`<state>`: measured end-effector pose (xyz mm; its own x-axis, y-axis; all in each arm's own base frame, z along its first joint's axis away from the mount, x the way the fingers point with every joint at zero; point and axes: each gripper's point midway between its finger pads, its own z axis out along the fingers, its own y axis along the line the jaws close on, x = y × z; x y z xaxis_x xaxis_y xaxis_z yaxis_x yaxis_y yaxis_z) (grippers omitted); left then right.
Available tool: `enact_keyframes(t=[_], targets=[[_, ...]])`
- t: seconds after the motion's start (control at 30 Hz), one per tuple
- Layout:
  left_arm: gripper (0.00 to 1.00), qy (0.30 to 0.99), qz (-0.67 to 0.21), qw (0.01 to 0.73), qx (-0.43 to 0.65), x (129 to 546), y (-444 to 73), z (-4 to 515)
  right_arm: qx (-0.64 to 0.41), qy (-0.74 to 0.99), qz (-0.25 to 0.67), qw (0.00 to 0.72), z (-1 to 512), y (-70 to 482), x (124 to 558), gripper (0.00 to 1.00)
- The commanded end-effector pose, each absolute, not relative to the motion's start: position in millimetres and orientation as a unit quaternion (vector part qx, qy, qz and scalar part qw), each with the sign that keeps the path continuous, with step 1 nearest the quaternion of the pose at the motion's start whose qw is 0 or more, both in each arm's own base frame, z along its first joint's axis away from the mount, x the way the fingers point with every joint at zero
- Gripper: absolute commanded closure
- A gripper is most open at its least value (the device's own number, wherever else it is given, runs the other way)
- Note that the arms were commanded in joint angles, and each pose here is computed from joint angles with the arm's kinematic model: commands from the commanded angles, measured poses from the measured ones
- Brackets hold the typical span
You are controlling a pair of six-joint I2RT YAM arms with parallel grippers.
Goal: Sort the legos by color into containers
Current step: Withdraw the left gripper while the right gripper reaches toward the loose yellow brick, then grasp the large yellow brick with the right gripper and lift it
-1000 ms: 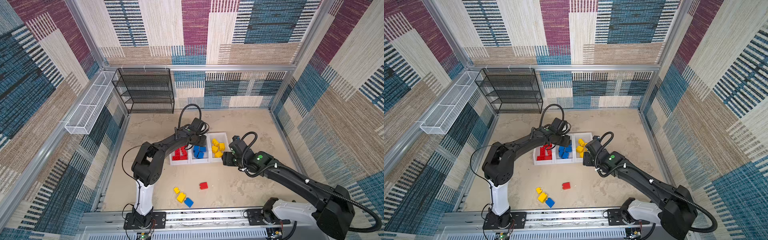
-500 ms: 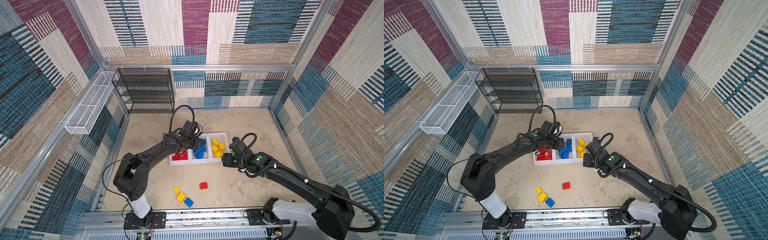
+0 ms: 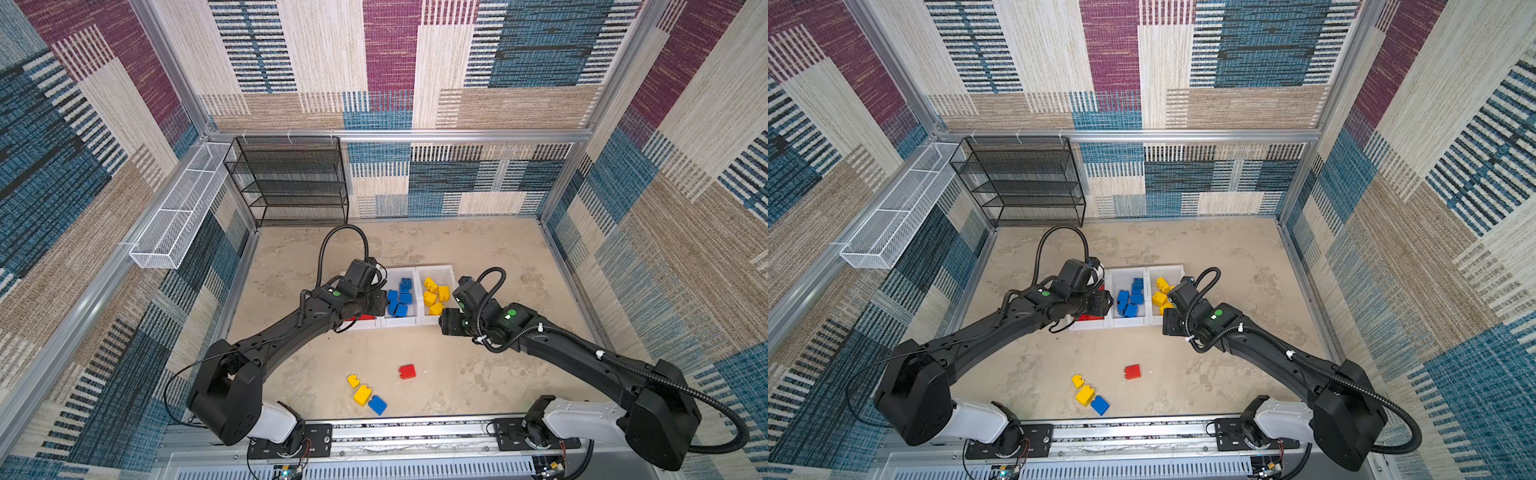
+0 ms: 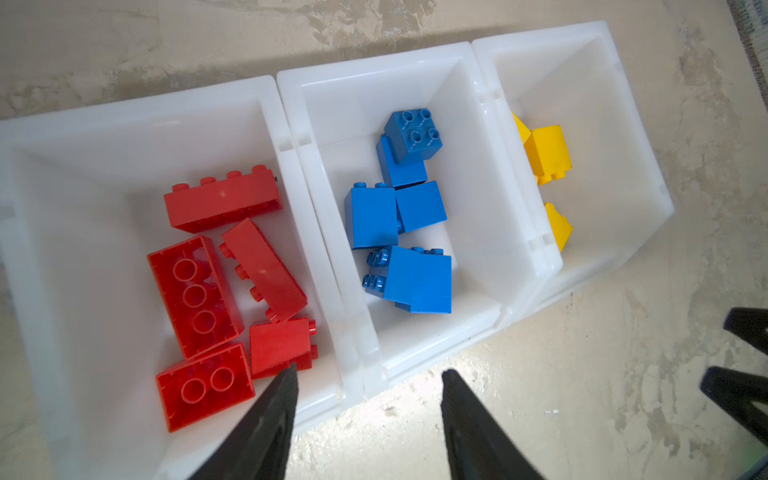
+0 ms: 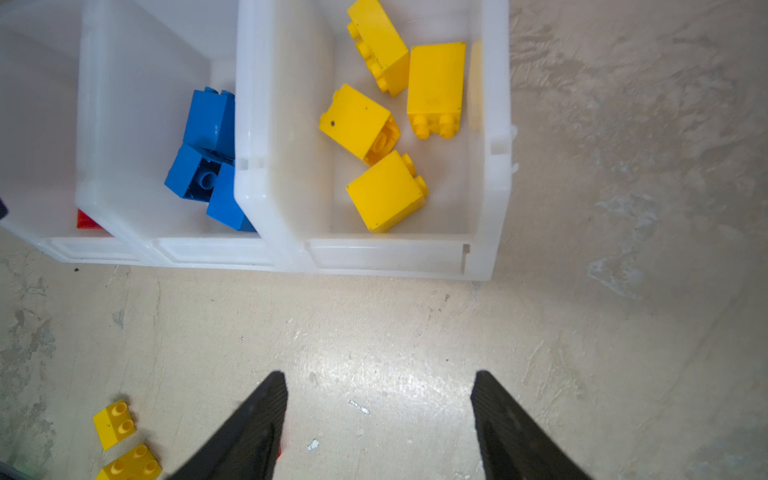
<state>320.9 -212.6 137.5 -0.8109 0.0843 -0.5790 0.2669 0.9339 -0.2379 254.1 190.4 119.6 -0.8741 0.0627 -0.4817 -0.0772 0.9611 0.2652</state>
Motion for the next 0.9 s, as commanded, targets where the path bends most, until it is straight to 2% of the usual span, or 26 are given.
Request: enact_keyframes(t=[0.0,0.33,0.57,0.87], targets=[[0.41,0.937,-0.153,0.306,0.069,321,-201,141,-0.02,0.952,0.159,0.261,126,203,259,0.27],[0.39,0.938,-0.14,0.316,0.021,305,-156,141,-0.081,0.949,0.168,0.254,123,239,251,0.28],[0.38,0.937,-0.138,0.32,-0.021,295,-127,138,-0.177,0.94,0.173,0.235,116,299,232,0.28],[0.34,0.927,-0.121,0.343,-0.092,273,-79,142,-0.313,0.906,0.202,0.202,108,391,177,0.28]])
